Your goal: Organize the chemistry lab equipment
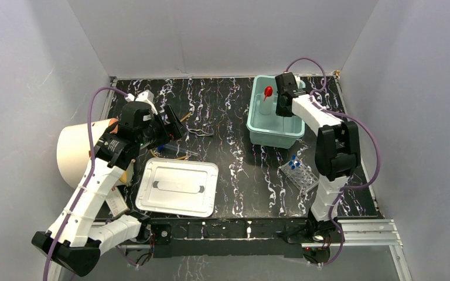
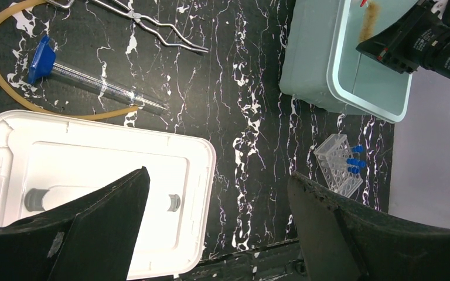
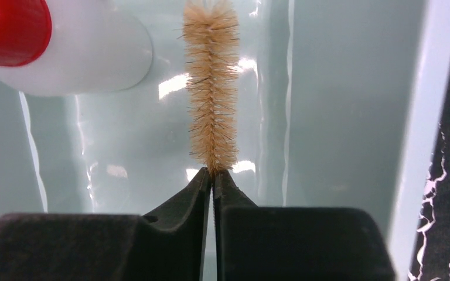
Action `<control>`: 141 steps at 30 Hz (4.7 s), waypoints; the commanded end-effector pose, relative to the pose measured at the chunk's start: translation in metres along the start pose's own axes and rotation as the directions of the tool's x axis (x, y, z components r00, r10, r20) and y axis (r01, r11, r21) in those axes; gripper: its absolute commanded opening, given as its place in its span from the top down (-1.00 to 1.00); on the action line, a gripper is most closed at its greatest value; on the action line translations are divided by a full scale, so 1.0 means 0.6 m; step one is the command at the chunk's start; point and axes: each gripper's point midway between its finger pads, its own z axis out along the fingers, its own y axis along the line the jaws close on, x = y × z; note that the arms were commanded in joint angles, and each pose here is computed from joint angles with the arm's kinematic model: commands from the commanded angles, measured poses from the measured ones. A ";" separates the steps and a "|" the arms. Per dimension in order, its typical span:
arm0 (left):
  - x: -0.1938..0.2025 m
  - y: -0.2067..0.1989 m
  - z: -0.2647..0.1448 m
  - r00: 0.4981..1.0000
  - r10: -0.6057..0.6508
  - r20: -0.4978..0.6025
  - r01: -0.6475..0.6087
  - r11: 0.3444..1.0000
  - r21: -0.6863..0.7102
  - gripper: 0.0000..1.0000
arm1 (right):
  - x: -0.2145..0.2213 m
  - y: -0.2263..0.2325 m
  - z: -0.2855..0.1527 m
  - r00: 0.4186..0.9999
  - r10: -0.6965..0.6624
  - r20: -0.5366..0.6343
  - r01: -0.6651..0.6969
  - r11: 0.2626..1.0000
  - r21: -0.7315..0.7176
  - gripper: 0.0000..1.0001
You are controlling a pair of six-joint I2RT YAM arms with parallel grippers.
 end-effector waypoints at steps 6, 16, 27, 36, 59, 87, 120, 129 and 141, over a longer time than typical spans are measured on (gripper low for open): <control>-0.011 -0.013 -0.010 0.999 0.033 0.015 -0.033 0.999 0.031 -0.74 | -0.093 0.009 -0.062 0.991 0.047 0.124 -0.044 0.999 -0.026 0.33; -0.030 -0.025 -0.035 0.997 0.028 0.071 -0.033 0.997 0.066 -0.73 | -0.166 0.082 -0.244 0.941 0.072 0.330 -0.006 0.981 -0.196 0.33; -0.137 -0.044 -0.135 0.947 0.032 0.318 -0.048 0.998 0.043 -0.70 | -0.018 0.223 -0.326 0.945 -0.112 0.307 0.220 0.914 -0.342 0.33; -0.210 -0.022 -0.254 0.843 0.028 0.537 -0.015 0.999 -0.029 -0.70 | 0.107 0.394 -0.280 0.916 -0.323 0.239 0.395 0.831 -0.391 0.33; -0.210 -0.046 -0.288 0.853 0.029 0.521 -0.052 0.998 0.030 -0.75 | 0.179 0.759 -0.238 0.877 -0.293 0.381 0.468 0.701 -0.538 0.33; -0.197 -0.039 -0.269 0.866 0.036 0.499 -0.053 0.998 0.021 -0.78 | 0.264 0.672 -0.341 0.753 -0.577 0.317 0.617 0.449 -0.647 -1.00; -0.196 -0.041 -0.259 0.876 0.040 0.481 -0.053 0.998 0.013 -0.79 | 0.352 0.736 -0.316 0.668 -0.645 0.371 0.691 0.352 -0.632 -0.25; -0.193 -0.039 -0.253 0.880 0.044 0.472 -0.055 0.998 0.010 -0.80 | 0.401 0.730 -0.293 0.600 -0.718 0.352 0.700 0.258 -0.666 -0.52; -0.186 -0.038 -0.249 0.888 0.044 0.458 -0.055 0.998 0.009 -0.80 | 0.333 0.745 -0.249 0.627 -0.665 0.406 0.737 0.338 -0.586 -0.16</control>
